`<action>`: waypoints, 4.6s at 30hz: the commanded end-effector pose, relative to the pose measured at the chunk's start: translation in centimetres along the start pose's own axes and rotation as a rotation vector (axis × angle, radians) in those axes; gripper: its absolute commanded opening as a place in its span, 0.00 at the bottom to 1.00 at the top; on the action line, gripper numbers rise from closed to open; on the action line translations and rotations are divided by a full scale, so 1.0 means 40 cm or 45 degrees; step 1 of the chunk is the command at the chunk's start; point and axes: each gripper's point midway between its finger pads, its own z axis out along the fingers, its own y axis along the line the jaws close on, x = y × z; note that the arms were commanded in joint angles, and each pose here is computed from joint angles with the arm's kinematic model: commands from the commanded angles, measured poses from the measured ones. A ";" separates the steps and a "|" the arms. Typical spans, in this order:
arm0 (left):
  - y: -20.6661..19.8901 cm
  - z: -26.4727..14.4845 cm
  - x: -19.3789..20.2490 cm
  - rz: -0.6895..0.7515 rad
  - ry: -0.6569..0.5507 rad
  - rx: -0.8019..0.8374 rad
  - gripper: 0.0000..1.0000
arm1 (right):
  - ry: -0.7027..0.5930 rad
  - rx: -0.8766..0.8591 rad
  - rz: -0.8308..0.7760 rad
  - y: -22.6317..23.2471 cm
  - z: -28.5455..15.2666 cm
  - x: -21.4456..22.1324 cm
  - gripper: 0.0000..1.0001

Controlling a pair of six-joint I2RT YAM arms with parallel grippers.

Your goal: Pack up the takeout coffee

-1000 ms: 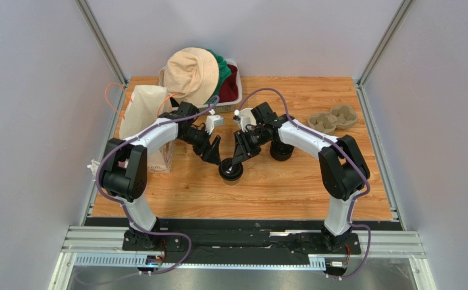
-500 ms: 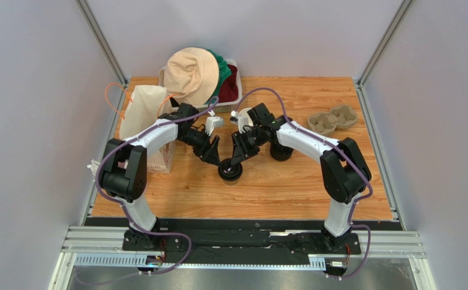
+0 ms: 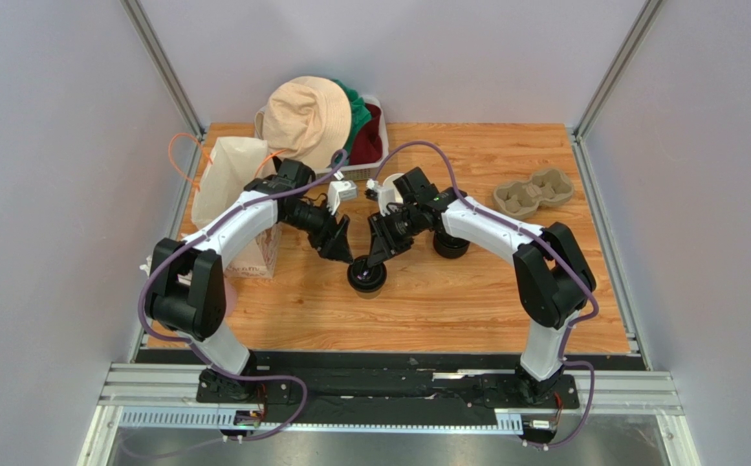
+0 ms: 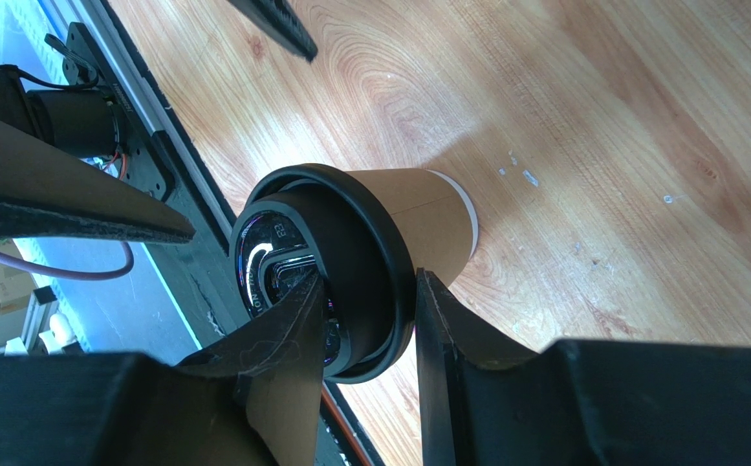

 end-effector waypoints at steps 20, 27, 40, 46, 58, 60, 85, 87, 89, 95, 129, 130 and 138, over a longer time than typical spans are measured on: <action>-0.055 0.013 0.043 0.068 -0.005 0.154 0.76 | -0.098 0.051 -0.299 0.048 -0.147 -0.066 0.68; -0.035 0.022 0.012 0.082 -0.040 0.160 0.76 | -0.066 0.015 -0.427 0.072 -0.186 0.014 0.70; -0.008 0.044 -0.068 0.108 -0.129 0.232 0.75 | 0.167 -0.331 -0.663 0.204 -0.101 0.195 0.80; -0.016 0.052 -0.069 0.103 -0.145 0.293 0.74 | 0.140 -0.265 -0.725 0.203 -0.050 0.183 0.81; -0.040 0.058 -0.032 0.069 -0.113 0.381 0.73 | 0.108 -0.056 -0.786 0.144 -0.009 0.154 0.81; -0.046 0.056 -0.018 0.070 -0.101 0.383 0.73 | 0.096 -0.020 -0.807 0.135 -0.018 0.148 0.82; -0.088 0.038 0.060 0.047 -0.029 0.372 0.72 | -0.089 0.305 -0.668 -0.009 -0.051 0.010 0.82; -0.091 0.037 0.060 0.045 -0.030 0.374 0.73 | -0.112 0.360 -0.649 -0.026 -0.052 -0.006 0.82; -0.093 0.035 0.059 0.044 -0.030 0.373 0.73 | -0.119 0.391 -0.637 -0.036 -0.049 -0.018 0.82; -0.099 0.032 0.063 0.045 -0.026 0.382 0.72 | -0.170 0.509 -0.617 -0.075 -0.071 -0.057 0.82; 0.064 -0.027 0.001 -0.017 -0.078 -0.073 0.73 | -0.207 0.049 -0.178 -0.006 -0.123 -0.160 0.80; 0.068 -0.024 0.005 -0.023 -0.072 -0.074 0.72 | -0.196 0.039 -0.160 -0.007 -0.116 -0.155 0.80; 0.087 -0.002 -0.012 -0.036 -0.064 -0.074 0.73 | -0.148 0.012 -0.095 -0.028 -0.073 -0.123 0.77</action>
